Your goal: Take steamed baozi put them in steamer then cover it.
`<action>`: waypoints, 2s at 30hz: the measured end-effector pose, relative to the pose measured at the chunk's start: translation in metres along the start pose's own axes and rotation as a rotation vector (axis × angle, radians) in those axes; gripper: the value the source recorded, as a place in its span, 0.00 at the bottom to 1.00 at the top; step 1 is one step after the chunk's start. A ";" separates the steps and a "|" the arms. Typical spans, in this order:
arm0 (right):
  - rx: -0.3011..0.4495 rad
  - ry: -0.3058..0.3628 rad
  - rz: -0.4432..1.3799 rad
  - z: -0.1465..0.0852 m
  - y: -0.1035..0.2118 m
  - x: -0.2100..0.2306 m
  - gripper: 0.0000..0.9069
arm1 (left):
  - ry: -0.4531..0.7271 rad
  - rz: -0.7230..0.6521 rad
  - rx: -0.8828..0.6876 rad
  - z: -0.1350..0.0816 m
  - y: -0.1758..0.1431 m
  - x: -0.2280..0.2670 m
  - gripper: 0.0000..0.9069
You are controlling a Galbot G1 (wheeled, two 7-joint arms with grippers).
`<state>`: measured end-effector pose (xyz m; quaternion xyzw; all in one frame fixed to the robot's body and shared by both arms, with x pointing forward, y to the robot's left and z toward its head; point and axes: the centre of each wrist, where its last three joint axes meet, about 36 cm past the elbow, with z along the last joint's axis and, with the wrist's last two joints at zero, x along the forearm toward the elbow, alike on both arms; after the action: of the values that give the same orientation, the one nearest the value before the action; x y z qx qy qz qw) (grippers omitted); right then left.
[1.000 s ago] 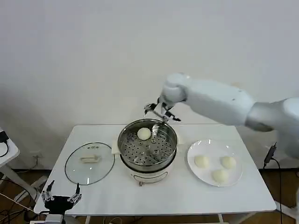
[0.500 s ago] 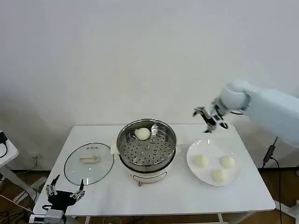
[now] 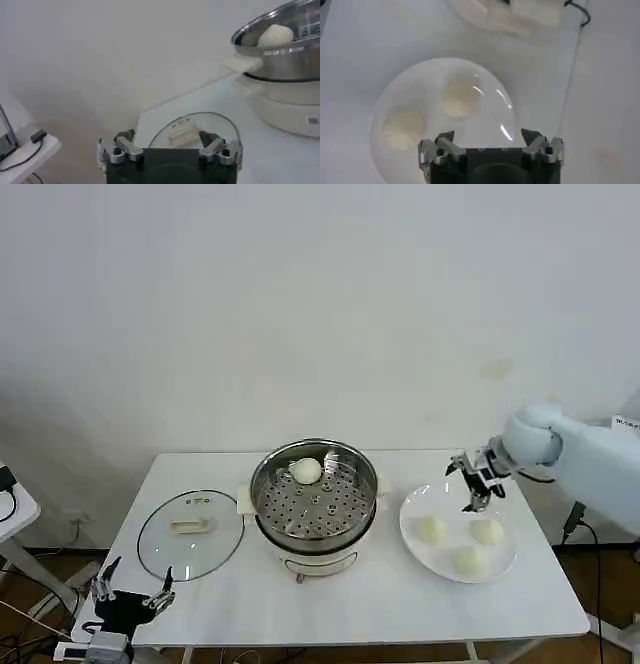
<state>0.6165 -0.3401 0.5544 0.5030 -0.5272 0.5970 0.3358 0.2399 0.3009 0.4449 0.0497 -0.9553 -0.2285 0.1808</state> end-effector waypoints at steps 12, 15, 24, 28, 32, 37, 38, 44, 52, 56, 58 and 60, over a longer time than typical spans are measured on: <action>-0.033 -0.016 -0.072 -0.012 0.003 -0.057 1.00 | 0.006 0.001 -0.010 0.003 0.002 -0.003 1.00; -0.035 -0.015 -0.084 -0.014 0.003 -0.068 1.00 | 0.006 -0.001 -0.012 0.003 0.003 -0.003 1.00; -0.047 -0.002 -0.100 -0.019 0.000 -0.092 1.00 | 0.010 -0.003 -0.011 0.005 0.004 -0.005 1.00; -0.054 0.009 -0.105 -0.019 -0.001 -0.099 0.97 | 0.009 -0.004 -0.010 0.004 0.004 -0.005 1.00; -0.058 0.018 -0.107 -0.019 -0.001 -0.106 0.90 | 0.009 -0.004 -0.008 0.005 0.004 -0.006 1.00; -0.066 0.026 -0.113 -0.019 -0.001 -0.115 0.70 | 0.011 -0.002 -0.008 0.005 0.003 -0.005 1.00; -0.068 0.026 -0.113 -0.019 -0.001 -0.116 0.68 | 0.010 -0.003 -0.008 0.005 0.003 -0.005 1.00; -0.075 0.028 -0.110 -0.017 -0.002 -0.117 0.67 | 0.009 -0.004 -0.005 0.004 0.003 -0.005 1.00; -0.084 0.029 -0.094 -0.014 -0.007 -0.102 0.67 | 0.004 -0.001 -0.005 0.002 0.003 -0.005 1.00; -0.085 0.028 -0.072 -0.012 -0.012 -0.084 0.68 | 0.000 0.002 -0.005 0.001 0.002 -0.006 1.00; -0.086 0.026 -0.055 -0.010 -0.016 -0.072 0.68 | -0.003 0.003 -0.005 0.000 0.001 -0.006 1.00; -0.086 0.022 -0.038 -0.009 -0.020 -0.058 0.68 | -0.007 0.005 -0.008 0.000 0.002 -0.007 1.00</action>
<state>0.6486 -0.3199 0.5054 0.4914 -0.5391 0.5727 0.3740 0.2467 0.3035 0.4437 0.0461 -0.9552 -0.2319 0.1783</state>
